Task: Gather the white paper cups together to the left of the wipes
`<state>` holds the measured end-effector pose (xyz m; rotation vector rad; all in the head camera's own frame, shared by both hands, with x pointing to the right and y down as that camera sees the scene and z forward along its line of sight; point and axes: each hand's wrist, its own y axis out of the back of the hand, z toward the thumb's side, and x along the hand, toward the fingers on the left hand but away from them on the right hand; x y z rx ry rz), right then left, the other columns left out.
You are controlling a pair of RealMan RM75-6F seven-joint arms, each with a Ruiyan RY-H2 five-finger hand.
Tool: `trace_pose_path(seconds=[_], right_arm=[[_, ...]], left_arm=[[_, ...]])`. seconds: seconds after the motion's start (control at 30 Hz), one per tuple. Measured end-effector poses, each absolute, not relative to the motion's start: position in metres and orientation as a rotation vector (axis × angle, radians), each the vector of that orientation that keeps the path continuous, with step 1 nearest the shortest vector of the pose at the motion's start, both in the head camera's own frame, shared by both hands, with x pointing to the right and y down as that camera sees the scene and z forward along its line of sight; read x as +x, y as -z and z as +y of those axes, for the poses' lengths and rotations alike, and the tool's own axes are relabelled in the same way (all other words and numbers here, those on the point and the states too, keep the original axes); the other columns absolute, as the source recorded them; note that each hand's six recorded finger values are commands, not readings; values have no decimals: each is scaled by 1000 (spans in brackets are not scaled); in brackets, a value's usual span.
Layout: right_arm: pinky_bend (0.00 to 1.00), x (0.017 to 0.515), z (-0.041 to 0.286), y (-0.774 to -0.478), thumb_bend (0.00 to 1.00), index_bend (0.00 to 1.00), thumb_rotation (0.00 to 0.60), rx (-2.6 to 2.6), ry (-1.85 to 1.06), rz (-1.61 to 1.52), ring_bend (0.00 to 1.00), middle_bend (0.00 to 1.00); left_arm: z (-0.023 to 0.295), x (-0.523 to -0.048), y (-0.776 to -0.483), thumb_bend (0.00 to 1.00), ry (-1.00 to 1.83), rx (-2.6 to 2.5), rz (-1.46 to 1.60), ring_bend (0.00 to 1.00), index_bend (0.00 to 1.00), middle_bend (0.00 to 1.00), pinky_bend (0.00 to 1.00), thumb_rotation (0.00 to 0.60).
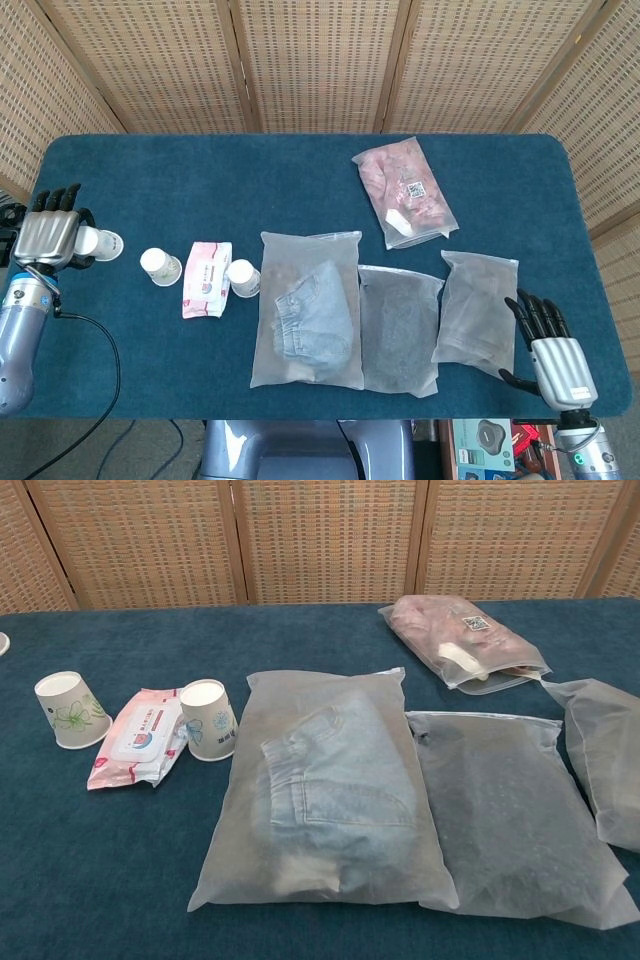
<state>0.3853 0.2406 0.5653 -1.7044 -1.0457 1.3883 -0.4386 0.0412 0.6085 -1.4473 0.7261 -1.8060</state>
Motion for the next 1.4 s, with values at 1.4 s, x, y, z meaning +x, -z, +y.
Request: trace_pose_path(seconds=[1.4], right_arm=[[0,387,239,-571,93,0,600,-1689,-1413,-1034,0,0]], left_arm=[[63,-426,-709,226,1896,-1503,684,0,419,0,0,600]])
